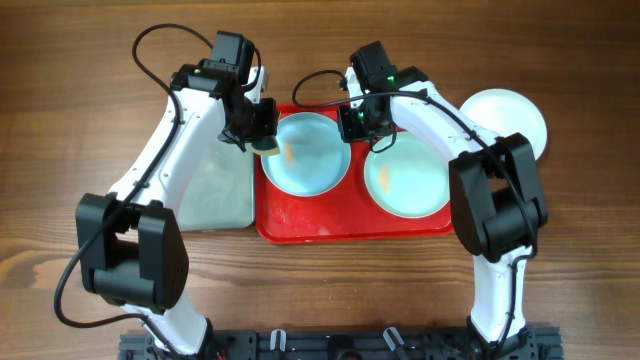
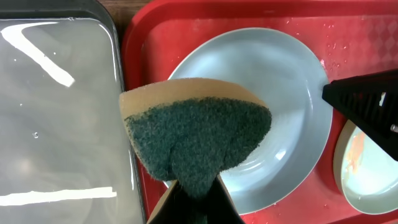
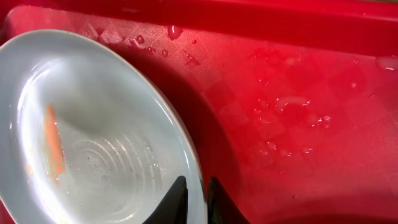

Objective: Clean dirty plates on tray and stack at the side

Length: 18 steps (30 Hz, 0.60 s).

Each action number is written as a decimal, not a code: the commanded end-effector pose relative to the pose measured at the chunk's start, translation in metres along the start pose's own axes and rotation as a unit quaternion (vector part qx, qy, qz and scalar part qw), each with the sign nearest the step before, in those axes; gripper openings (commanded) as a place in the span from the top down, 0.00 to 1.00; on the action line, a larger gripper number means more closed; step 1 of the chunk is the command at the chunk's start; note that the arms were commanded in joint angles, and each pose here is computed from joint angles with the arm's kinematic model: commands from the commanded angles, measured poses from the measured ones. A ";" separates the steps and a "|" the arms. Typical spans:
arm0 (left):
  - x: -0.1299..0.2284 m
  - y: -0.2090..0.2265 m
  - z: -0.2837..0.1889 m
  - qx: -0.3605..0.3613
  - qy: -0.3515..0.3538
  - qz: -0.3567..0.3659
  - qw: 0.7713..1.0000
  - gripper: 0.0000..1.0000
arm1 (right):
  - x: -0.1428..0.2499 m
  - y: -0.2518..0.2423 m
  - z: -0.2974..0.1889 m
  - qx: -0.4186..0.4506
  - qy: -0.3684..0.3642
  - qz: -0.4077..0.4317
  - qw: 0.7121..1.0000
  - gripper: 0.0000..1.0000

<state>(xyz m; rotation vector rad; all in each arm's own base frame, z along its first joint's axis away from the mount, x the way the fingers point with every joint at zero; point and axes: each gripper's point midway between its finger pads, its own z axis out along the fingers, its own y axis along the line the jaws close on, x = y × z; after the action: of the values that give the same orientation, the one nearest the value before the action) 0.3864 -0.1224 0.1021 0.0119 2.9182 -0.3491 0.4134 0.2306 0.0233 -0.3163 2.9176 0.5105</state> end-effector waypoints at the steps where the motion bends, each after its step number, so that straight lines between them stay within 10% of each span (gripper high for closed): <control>1: 0.000 0.000 0.006 0.004 0.002 -0.003 1.000 0.96 | 0.000 -0.004 0.001 0.007 -0.001 0.005 1.000 0.87; 18: -0.001 -0.001 0.006 0.005 0.001 -0.011 1.000 0.96 | 0.029 0.014 0.009 -0.065 0.051 0.020 0.996 0.96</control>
<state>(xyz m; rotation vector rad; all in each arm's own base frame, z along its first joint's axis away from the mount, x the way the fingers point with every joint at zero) 0.3906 -0.1234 0.1031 0.0072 2.9004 -0.3541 0.3943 0.2313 0.0109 -0.3073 2.9776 0.5763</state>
